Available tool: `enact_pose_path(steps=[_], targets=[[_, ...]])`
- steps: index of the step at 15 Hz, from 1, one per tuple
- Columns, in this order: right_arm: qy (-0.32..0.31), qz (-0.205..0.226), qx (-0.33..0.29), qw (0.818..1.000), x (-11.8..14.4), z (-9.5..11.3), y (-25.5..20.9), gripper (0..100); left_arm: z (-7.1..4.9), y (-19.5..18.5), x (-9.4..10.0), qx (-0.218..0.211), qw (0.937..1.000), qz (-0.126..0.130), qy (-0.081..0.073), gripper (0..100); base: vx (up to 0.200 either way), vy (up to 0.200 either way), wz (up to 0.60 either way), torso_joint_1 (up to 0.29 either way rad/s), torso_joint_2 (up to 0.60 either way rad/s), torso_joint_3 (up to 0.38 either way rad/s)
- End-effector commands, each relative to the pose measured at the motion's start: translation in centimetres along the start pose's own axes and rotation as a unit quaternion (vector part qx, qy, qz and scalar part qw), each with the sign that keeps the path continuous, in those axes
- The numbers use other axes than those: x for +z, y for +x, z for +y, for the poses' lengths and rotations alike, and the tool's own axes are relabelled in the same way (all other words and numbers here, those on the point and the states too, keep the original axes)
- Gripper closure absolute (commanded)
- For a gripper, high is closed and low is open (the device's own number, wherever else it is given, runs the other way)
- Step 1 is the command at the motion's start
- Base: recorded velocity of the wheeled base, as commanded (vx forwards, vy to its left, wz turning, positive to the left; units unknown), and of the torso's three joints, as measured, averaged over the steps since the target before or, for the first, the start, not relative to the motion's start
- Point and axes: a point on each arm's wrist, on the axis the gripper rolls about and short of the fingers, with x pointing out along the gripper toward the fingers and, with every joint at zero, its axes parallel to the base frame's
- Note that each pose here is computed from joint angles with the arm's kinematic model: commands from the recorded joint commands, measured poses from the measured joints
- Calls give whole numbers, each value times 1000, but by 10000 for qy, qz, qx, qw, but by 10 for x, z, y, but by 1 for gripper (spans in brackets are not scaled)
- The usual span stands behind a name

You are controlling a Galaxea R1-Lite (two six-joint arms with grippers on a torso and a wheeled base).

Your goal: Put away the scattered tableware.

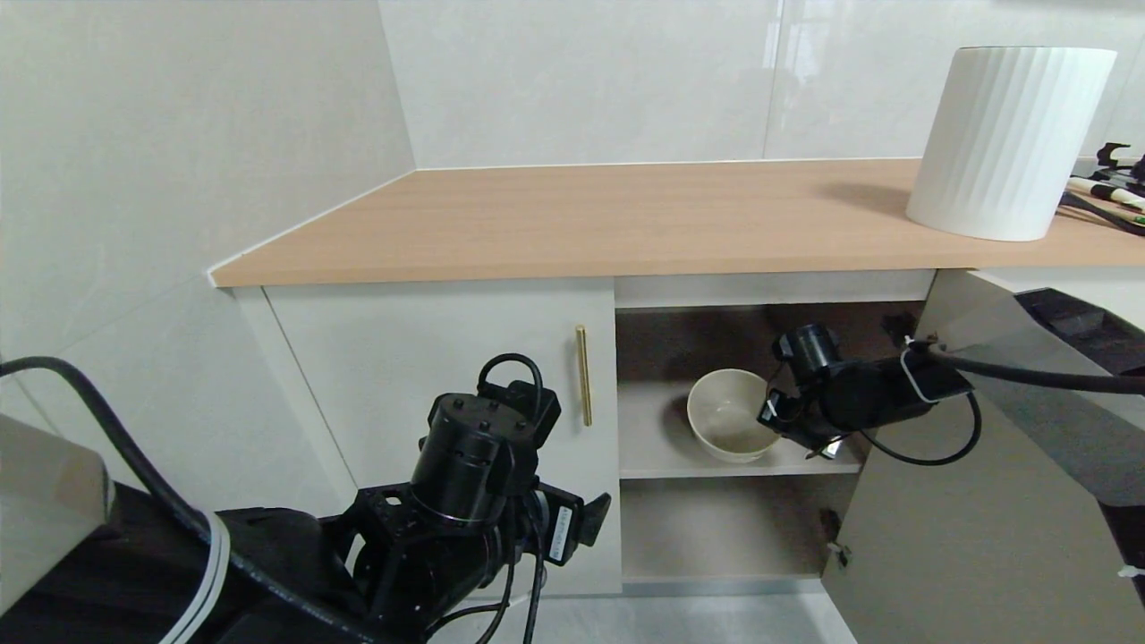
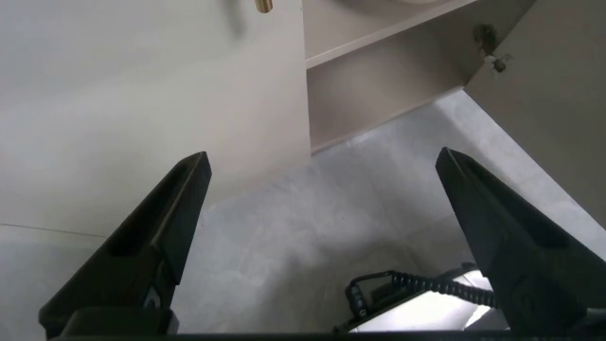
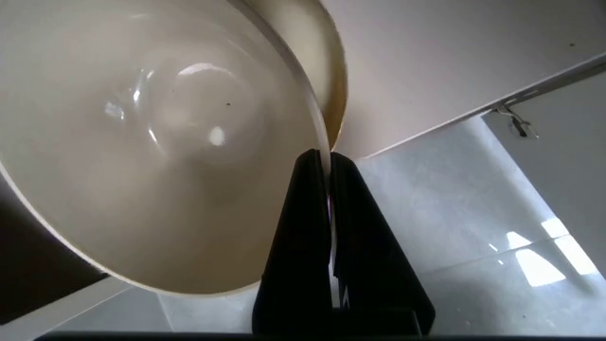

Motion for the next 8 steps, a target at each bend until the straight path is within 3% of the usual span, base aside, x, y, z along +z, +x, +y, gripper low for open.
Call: enact_pose_path(steps=[1,8], targets=[[1,-7,0,10000,0,1,4,100,0,1,-1,5,10000,14,2,0,0,0,0,0,0,0],[74,-104,-77,9999,6,-3,5,100,0,1,-1,4,10000,7,0,0,0,0,0,0,0,0]])
